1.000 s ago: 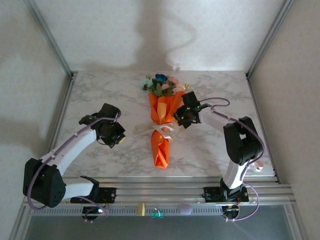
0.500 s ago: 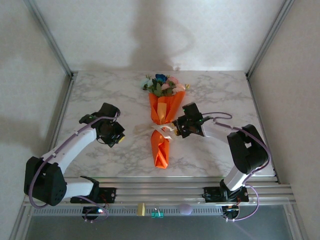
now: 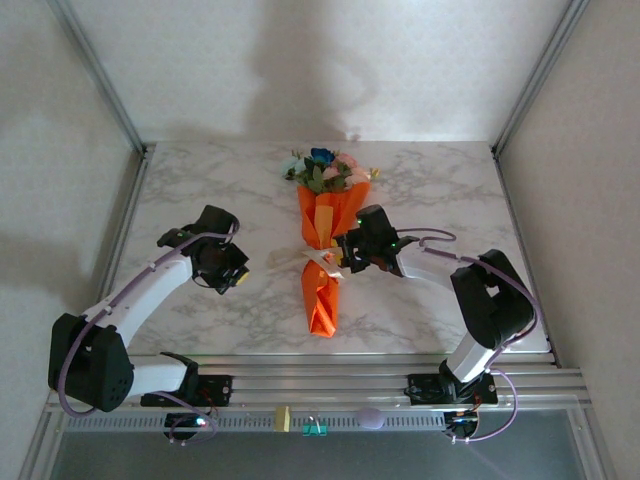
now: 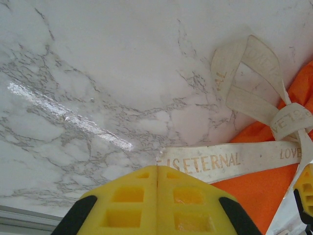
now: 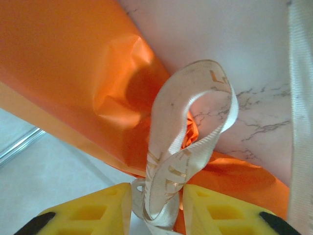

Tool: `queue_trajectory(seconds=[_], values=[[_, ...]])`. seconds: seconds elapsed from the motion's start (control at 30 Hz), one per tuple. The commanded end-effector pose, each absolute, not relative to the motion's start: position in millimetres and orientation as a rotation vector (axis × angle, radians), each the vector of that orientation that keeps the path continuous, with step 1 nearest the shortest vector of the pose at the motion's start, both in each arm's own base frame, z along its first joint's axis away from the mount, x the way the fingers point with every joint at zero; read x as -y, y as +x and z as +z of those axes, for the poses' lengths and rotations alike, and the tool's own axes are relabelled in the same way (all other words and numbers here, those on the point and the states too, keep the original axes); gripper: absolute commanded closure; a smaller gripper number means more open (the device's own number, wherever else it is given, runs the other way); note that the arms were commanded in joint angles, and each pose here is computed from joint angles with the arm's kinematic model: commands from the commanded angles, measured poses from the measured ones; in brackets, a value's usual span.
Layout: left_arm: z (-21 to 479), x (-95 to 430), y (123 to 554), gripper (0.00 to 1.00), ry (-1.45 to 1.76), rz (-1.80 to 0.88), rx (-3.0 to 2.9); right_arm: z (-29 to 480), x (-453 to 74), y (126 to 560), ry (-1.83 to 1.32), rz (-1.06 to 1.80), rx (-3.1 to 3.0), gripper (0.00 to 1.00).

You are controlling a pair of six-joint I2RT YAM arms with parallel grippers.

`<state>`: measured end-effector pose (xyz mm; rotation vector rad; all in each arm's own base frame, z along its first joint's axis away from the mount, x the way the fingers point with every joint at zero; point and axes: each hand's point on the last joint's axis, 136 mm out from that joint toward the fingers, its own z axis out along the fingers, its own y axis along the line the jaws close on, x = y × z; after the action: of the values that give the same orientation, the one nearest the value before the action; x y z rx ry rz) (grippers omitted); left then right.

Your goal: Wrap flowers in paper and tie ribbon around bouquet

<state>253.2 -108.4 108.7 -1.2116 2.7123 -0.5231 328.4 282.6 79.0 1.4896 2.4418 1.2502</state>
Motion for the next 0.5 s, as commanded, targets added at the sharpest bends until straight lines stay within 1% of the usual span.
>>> queue_trajectory(seconds=[0.0,0.03,0.07,0.3,0.37,0.47], values=[[110.0,102.4,251.1,1.00,-1.218,-0.507,-2.698,67.9,-285.7,328.0,1.502,1.225,-2.457,0.71],[110.5,102.1,251.5,1.00,-1.218,-0.509,-2.694,68.0,-285.5,328.8,1.501,1.221,-2.456,0.74],[110.2,101.8,250.6,1.00,-1.222,-0.507,-2.695,67.8,-285.2,328.3,1.498,1.214,-2.462,0.76],[109.8,101.2,247.9,1.00,-1.230,-0.512,-2.693,63.1,-282.3,326.3,1.495,1.175,-2.480,0.77],[109.1,101.8,247.5,1.00,-1.232,-0.517,-2.695,62.1,-282.2,326.9,1.493,1.167,-2.482,0.83],[107.6,102.6,245.3,1.00,-1.241,-0.525,-2.698,62.7,-281.6,329.3,1.479,1.150,-2.482,0.94]])
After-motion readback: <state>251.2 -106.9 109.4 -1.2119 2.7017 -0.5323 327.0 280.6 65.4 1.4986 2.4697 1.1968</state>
